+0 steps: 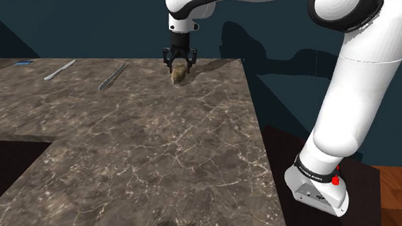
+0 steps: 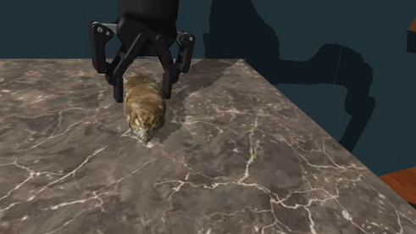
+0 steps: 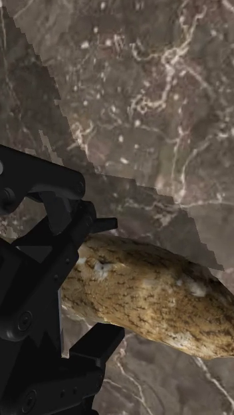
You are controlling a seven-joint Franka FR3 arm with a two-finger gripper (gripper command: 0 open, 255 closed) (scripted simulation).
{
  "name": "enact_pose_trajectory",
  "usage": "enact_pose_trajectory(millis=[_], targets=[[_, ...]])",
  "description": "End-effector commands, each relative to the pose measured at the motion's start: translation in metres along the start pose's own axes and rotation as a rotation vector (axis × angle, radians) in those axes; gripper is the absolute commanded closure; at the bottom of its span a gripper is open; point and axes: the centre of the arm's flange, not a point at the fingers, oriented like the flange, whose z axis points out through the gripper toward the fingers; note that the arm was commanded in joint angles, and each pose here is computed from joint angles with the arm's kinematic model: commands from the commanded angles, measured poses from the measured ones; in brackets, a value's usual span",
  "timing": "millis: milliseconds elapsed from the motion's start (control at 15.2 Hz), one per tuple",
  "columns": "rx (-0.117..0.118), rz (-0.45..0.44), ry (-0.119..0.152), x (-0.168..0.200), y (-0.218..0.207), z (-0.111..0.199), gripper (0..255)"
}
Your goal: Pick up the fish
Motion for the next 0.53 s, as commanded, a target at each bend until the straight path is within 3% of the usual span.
enact_pose_trajectory(millis=[0,462], targets=[[-0.002,0.000,-0.001,0.000,0.000,-0.004,255],[-0.002,0.000,-0.001,-0.003,-0.005,-0.040,255]])
